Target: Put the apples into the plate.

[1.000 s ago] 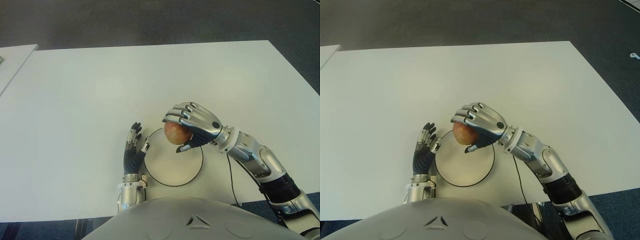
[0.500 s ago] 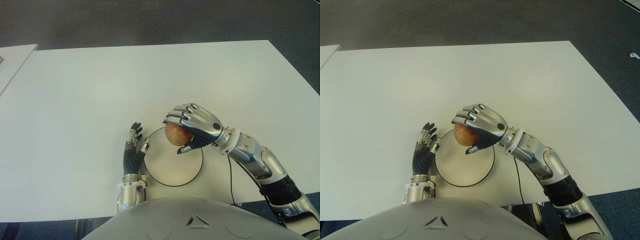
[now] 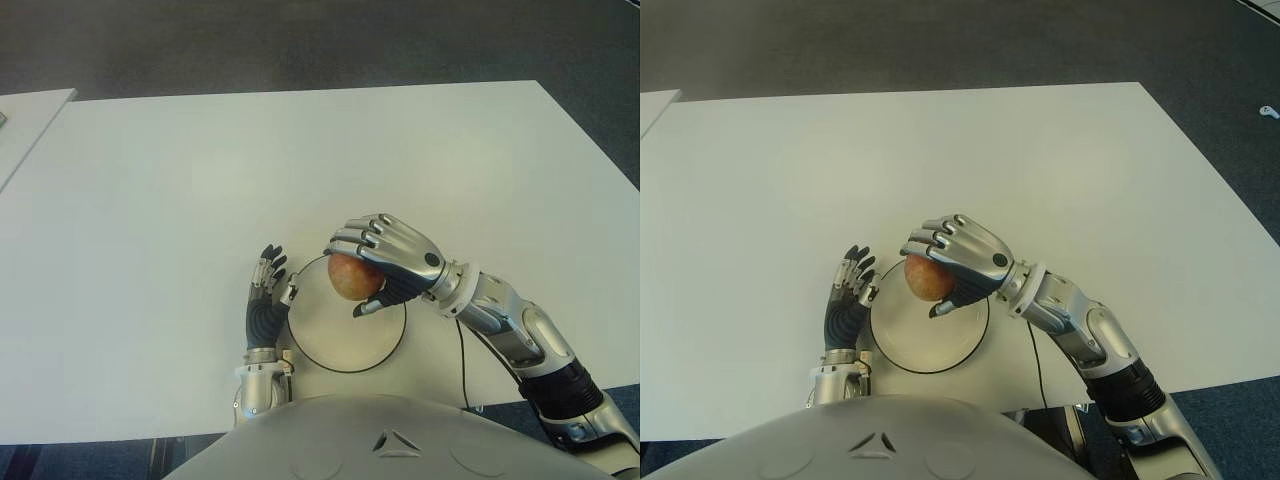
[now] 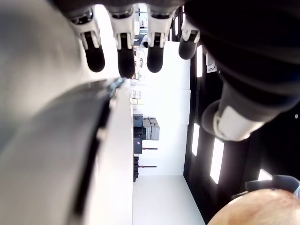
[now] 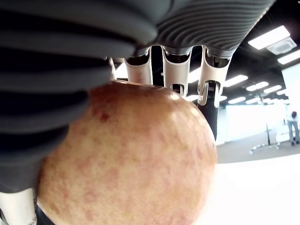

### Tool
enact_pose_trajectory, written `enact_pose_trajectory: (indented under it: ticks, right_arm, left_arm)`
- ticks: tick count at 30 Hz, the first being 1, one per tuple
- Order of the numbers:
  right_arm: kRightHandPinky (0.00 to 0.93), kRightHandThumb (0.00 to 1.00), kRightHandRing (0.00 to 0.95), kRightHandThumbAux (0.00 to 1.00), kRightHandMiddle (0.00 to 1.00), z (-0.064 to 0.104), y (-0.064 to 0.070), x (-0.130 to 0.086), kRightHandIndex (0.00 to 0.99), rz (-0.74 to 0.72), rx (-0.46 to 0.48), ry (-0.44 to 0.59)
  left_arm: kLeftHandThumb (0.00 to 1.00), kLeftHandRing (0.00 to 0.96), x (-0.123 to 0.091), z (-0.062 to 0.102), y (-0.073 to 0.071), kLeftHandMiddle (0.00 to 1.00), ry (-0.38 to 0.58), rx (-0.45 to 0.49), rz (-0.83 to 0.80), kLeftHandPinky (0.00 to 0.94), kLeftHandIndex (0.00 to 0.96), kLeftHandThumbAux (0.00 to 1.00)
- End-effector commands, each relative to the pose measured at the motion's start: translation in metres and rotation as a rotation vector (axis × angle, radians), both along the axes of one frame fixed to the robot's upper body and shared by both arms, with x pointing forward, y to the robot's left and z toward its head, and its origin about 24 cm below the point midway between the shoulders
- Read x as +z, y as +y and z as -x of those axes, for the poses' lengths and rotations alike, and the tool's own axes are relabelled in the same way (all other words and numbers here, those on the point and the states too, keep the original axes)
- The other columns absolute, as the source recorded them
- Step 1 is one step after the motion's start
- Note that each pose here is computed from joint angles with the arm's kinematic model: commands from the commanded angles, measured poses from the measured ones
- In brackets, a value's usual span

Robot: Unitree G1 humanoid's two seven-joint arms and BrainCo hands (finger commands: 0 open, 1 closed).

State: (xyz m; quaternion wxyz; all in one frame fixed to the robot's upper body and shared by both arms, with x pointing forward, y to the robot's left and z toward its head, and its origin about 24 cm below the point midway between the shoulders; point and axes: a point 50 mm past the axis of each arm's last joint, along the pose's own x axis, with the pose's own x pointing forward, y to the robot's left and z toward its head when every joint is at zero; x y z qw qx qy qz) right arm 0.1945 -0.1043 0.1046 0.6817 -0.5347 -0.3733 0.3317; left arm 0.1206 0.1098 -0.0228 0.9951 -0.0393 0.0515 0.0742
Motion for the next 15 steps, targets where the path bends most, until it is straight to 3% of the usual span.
enact_pose_trajectory:
  ticks: [1,7,15]
  right_arm:
    - [0.825,0.713,0.835,0.716,0.843,0.002,0.0006,0.0015,0.439,-0.021,0.005,-0.004]
    - [0.819,0.715,0.837,0.715,0.845,0.0016,0.0007,0.0006,0.439,-0.025,0.008,0.0]
    - [0.779,0.714,0.822,0.715,0.831,0.0014,0.0017,0.0021,0.44,-0.014,0.015,0.005]
  left_arm:
    - [0.125,0.261,-0.0073,0.0058,-0.0121,0.143,0.076,0.002,0.077,0.36,0.047,0.571]
    - [0.107,0.243,-0.0068,0.006,-0.012,0.139,0.076,0.001,0.062,0.312,0.038,0.569]
    - [0.096,0.243,-0.0068,0.0059,-0.0117,0.137,0.084,-0.002,0.074,0.328,0.037,0.563]
